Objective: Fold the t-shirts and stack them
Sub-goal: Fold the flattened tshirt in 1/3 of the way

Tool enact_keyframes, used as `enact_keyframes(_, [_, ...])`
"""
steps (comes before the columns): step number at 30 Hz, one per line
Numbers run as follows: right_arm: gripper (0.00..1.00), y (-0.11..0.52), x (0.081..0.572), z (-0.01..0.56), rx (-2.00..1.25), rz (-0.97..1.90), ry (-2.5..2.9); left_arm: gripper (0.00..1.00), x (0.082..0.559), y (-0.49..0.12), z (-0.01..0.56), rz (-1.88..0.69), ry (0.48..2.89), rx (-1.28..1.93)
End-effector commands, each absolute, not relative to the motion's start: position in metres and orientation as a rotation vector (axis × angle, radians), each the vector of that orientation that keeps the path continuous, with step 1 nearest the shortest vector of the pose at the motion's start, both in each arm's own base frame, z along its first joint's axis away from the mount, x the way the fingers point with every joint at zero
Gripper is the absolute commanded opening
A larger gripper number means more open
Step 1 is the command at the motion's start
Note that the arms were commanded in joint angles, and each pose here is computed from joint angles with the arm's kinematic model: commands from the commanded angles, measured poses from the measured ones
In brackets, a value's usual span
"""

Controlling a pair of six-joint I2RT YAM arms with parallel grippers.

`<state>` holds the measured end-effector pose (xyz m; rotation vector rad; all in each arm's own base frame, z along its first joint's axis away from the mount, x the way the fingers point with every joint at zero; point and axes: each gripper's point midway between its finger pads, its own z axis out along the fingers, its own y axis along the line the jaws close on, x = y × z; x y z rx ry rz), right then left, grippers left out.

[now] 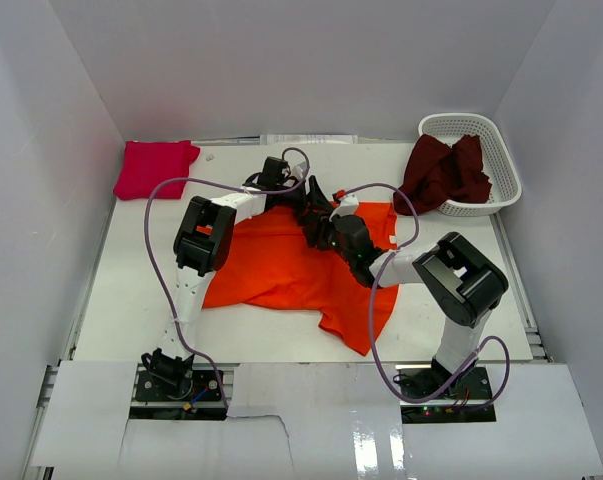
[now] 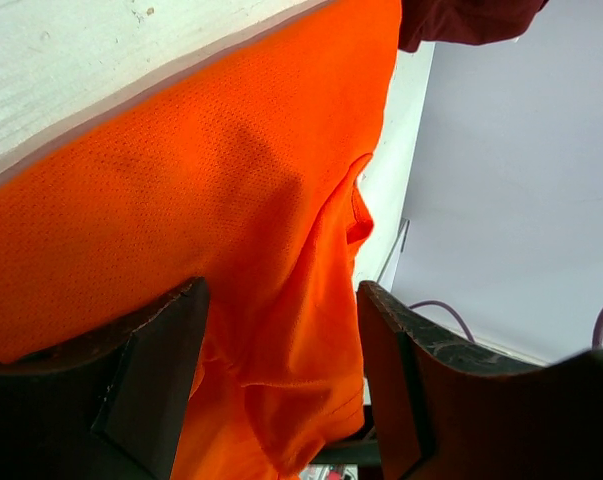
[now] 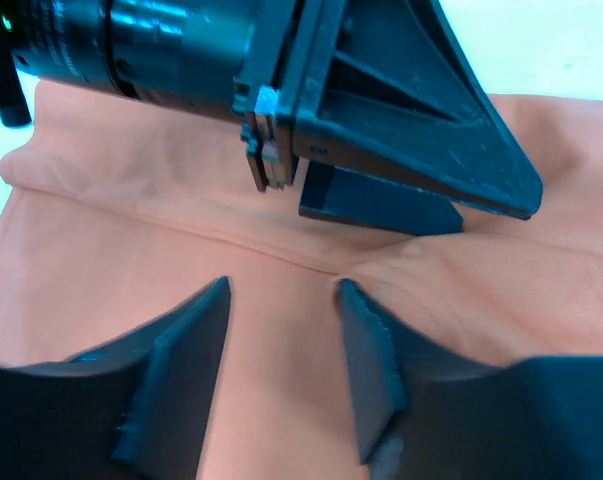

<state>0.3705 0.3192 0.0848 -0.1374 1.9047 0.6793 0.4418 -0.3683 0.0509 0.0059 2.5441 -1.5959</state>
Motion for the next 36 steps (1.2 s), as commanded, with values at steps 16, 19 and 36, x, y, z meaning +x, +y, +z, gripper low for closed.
enact_keyframes(16, [0.71, 0.302, 0.353, 0.116, -0.040, 0.764, 2.004, 0.73, 0.442, -0.366, 0.073, -1.549, 2.521, 0.030])
enact_keyframes(19, [0.72, 0.280, 0.345, 0.124, -0.030, 0.705, 2.004, 0.73, 0.442, -0.366, 0.073, -1.551, 2.522, 0.025])
enact_keyframes(36, [0.68, 0.187, 0.316, 0.091, 0.319, 0.930, 2.297, 0.73, 0.442, -0.368, 0.071, -1.563, 2.517, 0.025])
